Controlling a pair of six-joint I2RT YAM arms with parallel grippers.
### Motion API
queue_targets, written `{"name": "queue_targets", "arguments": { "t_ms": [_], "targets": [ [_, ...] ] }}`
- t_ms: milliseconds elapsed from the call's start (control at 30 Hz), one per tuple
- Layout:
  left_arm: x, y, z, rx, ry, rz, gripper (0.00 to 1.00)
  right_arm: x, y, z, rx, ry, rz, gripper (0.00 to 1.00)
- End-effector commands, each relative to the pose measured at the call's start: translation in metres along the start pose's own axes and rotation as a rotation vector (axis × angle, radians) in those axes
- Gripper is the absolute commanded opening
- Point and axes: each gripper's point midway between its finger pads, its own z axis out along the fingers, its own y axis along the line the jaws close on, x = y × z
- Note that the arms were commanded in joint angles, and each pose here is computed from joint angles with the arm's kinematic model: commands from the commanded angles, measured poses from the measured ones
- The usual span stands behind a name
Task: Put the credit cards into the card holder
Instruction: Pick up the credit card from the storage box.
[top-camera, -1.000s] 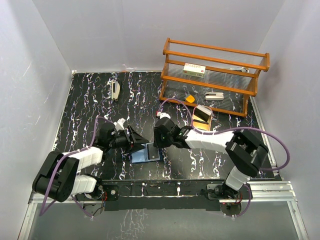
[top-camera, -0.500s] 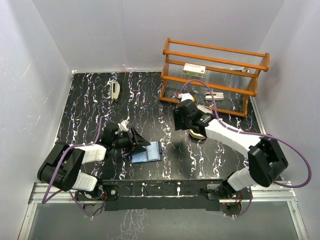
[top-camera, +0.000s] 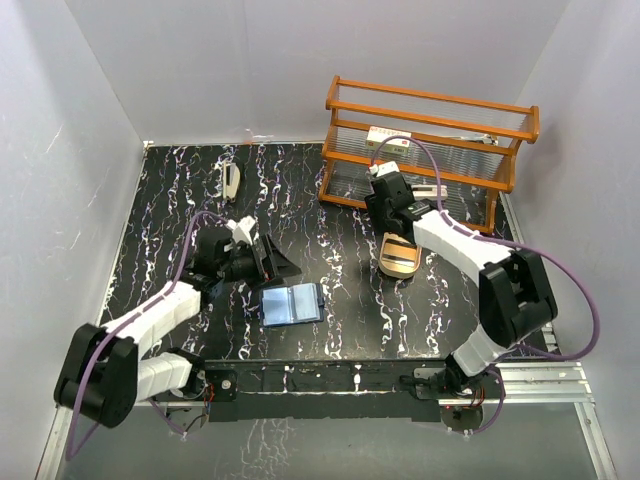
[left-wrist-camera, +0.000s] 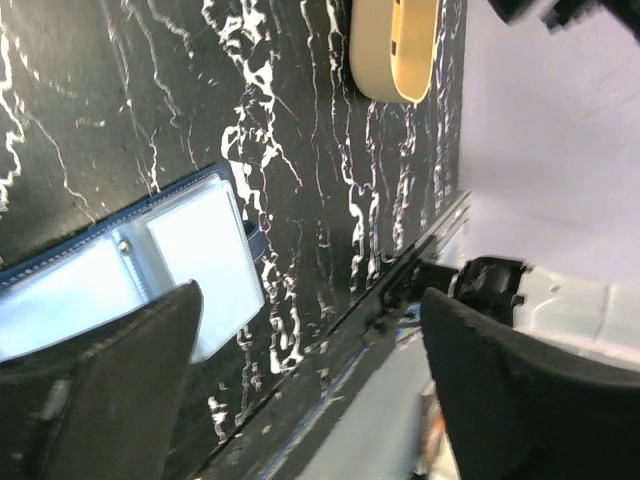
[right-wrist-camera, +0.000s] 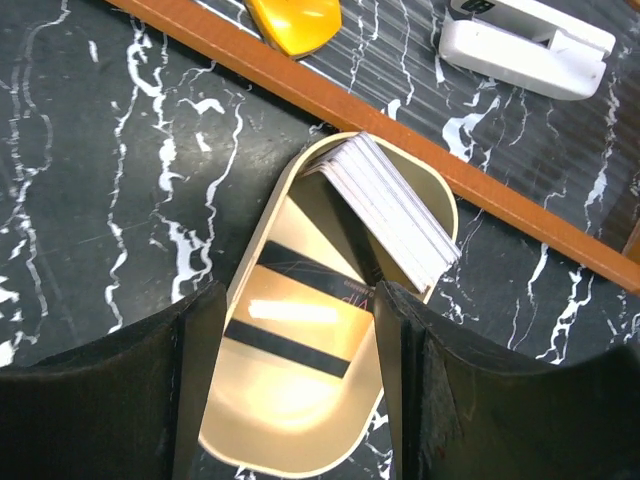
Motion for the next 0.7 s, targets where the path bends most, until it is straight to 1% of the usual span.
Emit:
{"name": "queue_targets", "arguments": {
  "t_ms": [0,133,367,500,667],
  "targets": [
    [-0.008,-0.010,-0.021,-0.073,-0.022,0.120,0.98,-0.029,-0.020,0.007,0.077,-0.046,-0.064,0.59],
    [-0.010,-0.014,-0.035,-0.115,-0.038,0.167,0.99,-0.025,-0.027,0.022,0.112,0.000,-0.114,0.60],
    [-0.007,-0.020,-0.050,-0.132,-0.052,0.200,0.99,-0.014,-0.036,0.040,0.139,0.062,-0.182,0.60],
    [-0.007,-0.018,-0.054,-0.144,-0.060,0.221,0.99,-0.007,-0.040,0.047,0.144,0.096,-0.203,0.60],
    [-0.004,-0.013,-0.054,-0.164,-0.042,0.223,0.99,0.001,-0.043,0.055,0.164,0.129,-0.222,0.60]
  ]
}}
